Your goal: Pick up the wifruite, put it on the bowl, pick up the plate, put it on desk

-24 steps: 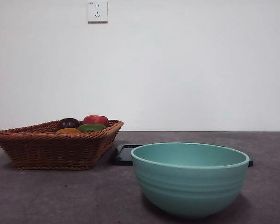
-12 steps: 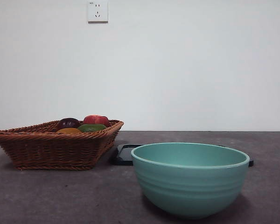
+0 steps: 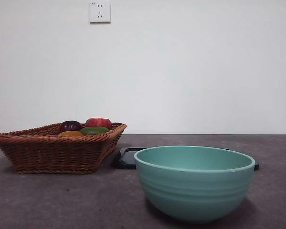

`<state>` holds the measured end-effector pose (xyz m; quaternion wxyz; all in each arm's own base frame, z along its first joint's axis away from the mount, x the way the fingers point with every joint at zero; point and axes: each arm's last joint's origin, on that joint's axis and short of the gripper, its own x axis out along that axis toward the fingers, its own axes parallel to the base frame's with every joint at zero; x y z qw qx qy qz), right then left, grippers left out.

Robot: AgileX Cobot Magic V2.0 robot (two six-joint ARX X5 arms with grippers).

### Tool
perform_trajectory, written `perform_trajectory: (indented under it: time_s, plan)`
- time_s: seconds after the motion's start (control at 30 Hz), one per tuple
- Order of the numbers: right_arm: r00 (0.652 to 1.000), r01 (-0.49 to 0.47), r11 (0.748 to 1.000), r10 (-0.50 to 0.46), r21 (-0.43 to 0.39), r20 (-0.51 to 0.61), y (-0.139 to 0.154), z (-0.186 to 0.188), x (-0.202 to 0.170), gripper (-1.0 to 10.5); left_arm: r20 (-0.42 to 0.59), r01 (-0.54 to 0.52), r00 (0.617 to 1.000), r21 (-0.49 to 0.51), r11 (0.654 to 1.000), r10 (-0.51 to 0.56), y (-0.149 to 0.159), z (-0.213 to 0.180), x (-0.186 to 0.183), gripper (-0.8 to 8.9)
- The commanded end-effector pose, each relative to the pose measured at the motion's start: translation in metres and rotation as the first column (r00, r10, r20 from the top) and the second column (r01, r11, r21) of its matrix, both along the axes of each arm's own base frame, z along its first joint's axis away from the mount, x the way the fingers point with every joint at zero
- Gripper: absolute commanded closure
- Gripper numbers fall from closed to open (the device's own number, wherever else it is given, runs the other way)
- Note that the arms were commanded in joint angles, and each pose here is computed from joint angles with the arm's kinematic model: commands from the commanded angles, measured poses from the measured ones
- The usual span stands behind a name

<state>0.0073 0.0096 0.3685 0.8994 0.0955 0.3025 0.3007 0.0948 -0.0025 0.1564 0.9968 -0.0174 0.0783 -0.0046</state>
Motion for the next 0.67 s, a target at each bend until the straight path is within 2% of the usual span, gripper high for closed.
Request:
perform_trajectory:
  time_s: [0.03, 0.17, 0.27, 0.33, 0.43, 0.53, 0.57, 0.67]
  plan:
    - [1.0, -0.001, 1.0, 0.001, 0.014, 0.014, 0.0, 0.004, 0.0, 9.3, -0.022, -0.002, 1.0, 0.009, 1.0, 0.002, 0.0, -0.007, 0.001, 7.98]
    - [0.999, 0.033, 0.999, -0.033, 0.005, 0.012, 0.001, 0.003, 0.002, 9.3, -0.022, -0.002, 1.0, 0.009, 1.0, 0.002, 0.0, -0.007, 0.001, 7.98]
    - [0.994, 0.073, 0.993, -0.065, -0.088, 0.086, 0.002, -0.002, 0.007, 9.3, -0.022, -0.002, 1.0, 0.009, 1.0, 0.002, 0.0, -0.007, 0.001, 7.98]
    - [0.977, 0.149, 0.979, -0.124, -0.139, 0.174, 0.003, -0.007, 0.016, 9.3, -0.022, -0.002, 1.0, 0.009, 1.0, 0.002, 0.0, -0.007, 0.001, 7.98]
    - [0.918, 0.284, 0.95, -0.23, -0.13, 0.324, 0.005, -0.018, 0.039, 9.3, -0.022, -0.002, 1.0, 0.009, 1.0, 0.002, 0.0, -0.007, 0.001, 7.98]
    - [0.819, 0.411, 0.911, -0.348, -0.041, 0.456, 0.002, -0.04, 0.061, 9.3, -0.022, -0.002, 1.0, 0.009, 1.0, 0.002, 0.0, -0.007, 0.001, 7.98]
    - [0.774, 0.449, 0.893, -0.384, -0.008, 0.503, 0.0, -0.05, 0.068, 9.3, -0.022, -0.002, 1.0, 0.009, 1.0, 0.002, 0.0, -0.007, 0.001, 7.98]
    - [0.674, 0.527, 0.849, -0.452, 0.05, 0.584, -0.006, -0.079, 0.077, 9.3, -0.022, -0.002, 1.0, 0.009, 1.0, 0.002, 0.0, -0.007, 0.001, 7.98]
